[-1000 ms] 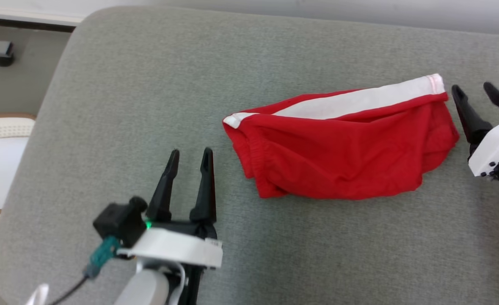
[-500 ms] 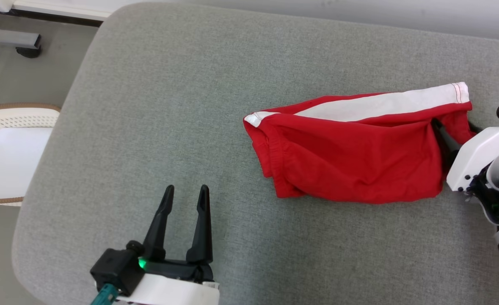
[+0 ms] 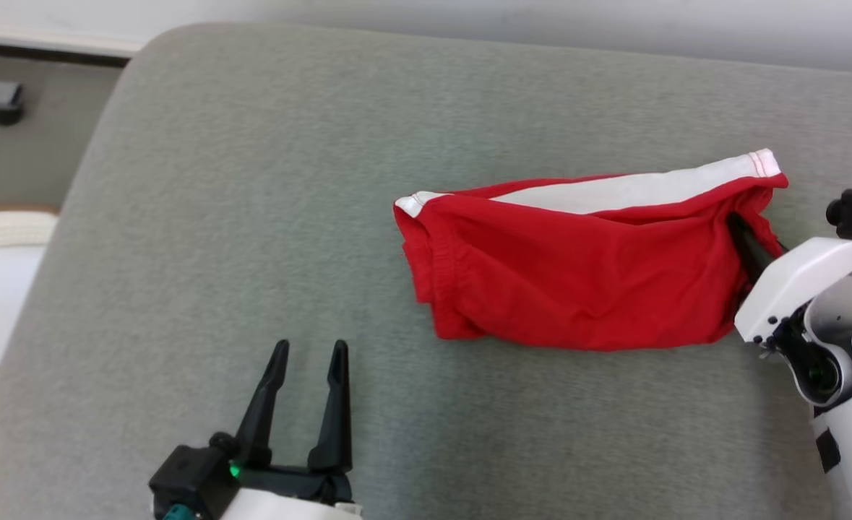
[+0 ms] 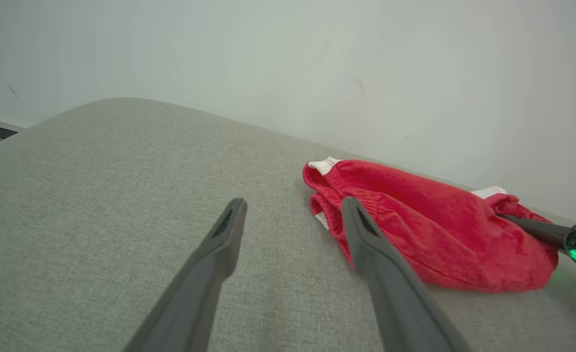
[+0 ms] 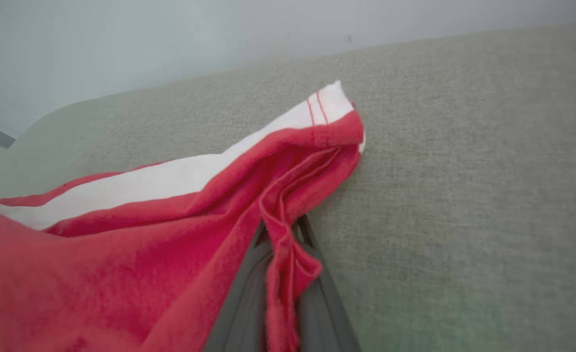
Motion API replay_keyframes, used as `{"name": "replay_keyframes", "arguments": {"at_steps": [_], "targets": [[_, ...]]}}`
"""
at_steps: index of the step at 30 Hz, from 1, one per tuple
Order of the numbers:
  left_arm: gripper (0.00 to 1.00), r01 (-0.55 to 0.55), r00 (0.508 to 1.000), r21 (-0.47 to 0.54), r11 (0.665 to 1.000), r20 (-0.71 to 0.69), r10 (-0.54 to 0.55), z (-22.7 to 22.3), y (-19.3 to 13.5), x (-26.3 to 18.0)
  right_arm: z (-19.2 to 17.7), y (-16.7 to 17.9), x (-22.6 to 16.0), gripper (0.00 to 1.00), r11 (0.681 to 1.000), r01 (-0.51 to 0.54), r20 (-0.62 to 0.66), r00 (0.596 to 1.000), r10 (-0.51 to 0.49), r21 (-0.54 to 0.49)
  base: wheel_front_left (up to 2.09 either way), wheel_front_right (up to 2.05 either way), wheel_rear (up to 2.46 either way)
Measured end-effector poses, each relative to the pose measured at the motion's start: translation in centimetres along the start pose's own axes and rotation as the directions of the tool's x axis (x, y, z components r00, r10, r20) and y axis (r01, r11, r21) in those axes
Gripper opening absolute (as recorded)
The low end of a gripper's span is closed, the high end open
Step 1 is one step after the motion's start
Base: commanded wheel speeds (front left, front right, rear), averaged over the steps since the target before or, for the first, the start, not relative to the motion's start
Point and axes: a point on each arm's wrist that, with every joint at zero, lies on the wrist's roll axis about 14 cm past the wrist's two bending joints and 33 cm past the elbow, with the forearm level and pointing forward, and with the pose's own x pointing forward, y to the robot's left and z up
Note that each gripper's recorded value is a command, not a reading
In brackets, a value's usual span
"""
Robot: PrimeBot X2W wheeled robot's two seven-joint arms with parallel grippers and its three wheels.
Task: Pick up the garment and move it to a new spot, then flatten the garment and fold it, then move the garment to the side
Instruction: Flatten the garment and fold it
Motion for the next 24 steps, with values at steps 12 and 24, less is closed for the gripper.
{"name": "replay_keyframes", "arguments": {"at_steps": [12,24], "targets": [[1.0,0.09,0.996,0.006,0.996,-0.028,-0.09,-1.1,-1.9,-0.3,2.3,-8.4,-7.2,0.0,0.976,0.188,0.148,0.968,-0.204,0.112,0.0,0.0,0.0],[1.0,0.078,0.996,-0.038,0.996,-0.032,-0.079,-0.9,-2.1,-1.4,7.0,-6.1,-8.1,0.0,0.986,0.152,0.243,0.961,-0.13,-0.074,0.0,0.0,0.0]]}}
